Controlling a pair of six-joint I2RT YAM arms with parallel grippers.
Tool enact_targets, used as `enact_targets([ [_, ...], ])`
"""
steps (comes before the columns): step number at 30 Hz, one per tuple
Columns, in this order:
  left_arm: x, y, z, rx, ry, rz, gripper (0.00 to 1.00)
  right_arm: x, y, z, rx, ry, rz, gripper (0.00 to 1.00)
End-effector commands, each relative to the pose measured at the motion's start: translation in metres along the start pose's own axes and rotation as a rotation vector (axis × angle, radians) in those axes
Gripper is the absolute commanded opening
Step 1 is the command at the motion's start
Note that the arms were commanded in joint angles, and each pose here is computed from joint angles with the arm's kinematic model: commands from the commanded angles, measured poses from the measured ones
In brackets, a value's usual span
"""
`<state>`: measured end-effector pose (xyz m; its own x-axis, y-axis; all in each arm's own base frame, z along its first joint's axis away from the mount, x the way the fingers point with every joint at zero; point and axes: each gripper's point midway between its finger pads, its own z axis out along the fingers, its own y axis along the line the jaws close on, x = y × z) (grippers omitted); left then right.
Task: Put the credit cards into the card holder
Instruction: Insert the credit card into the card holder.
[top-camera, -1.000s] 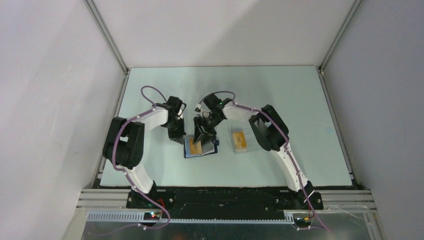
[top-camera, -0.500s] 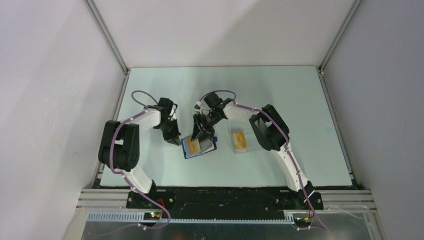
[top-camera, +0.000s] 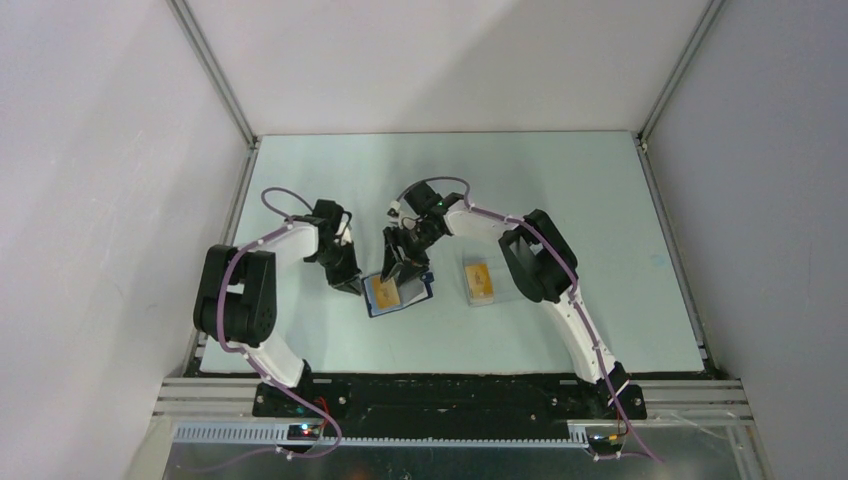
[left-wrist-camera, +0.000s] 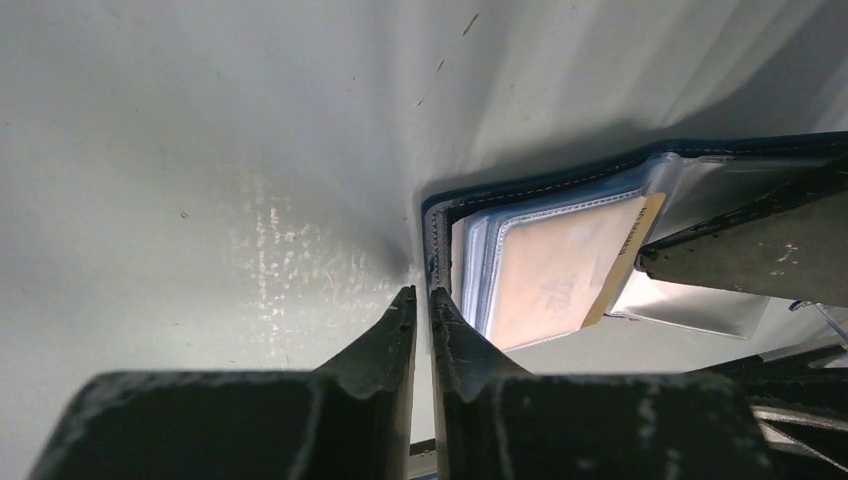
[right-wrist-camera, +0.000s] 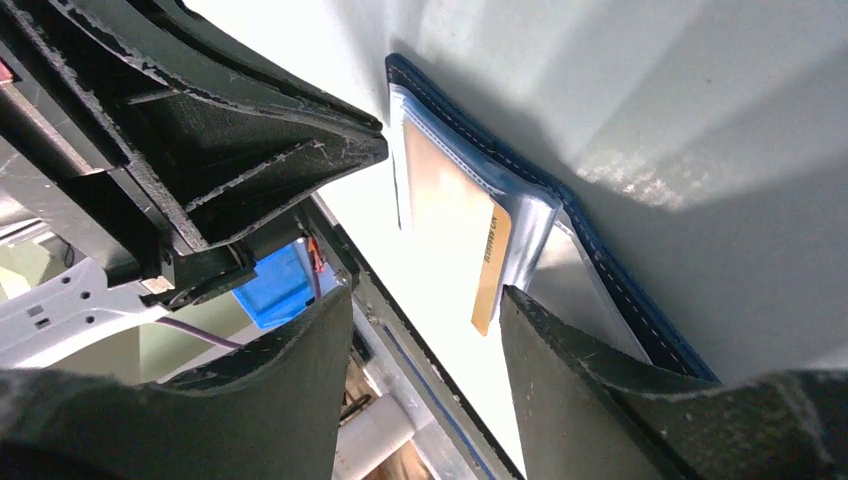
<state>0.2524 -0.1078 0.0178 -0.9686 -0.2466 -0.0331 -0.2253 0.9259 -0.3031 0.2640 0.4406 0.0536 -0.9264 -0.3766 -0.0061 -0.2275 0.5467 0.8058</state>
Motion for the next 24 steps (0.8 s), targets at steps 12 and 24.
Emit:
enact_targets([
  [12, -0.001, -0.004, 0.016, 0.019, 0.005, -0.025, 0.1, 0.008, 0.007, 0.001, 0.059, 0.025, -0.036, 0.57],
  [24, 0.0, -0.006, 0.017, 0.013, 0.003, -0.028, 0.07, 0.011, 0.012, 0.02, 0.078, 0.062, -0.005, 0.39],
])
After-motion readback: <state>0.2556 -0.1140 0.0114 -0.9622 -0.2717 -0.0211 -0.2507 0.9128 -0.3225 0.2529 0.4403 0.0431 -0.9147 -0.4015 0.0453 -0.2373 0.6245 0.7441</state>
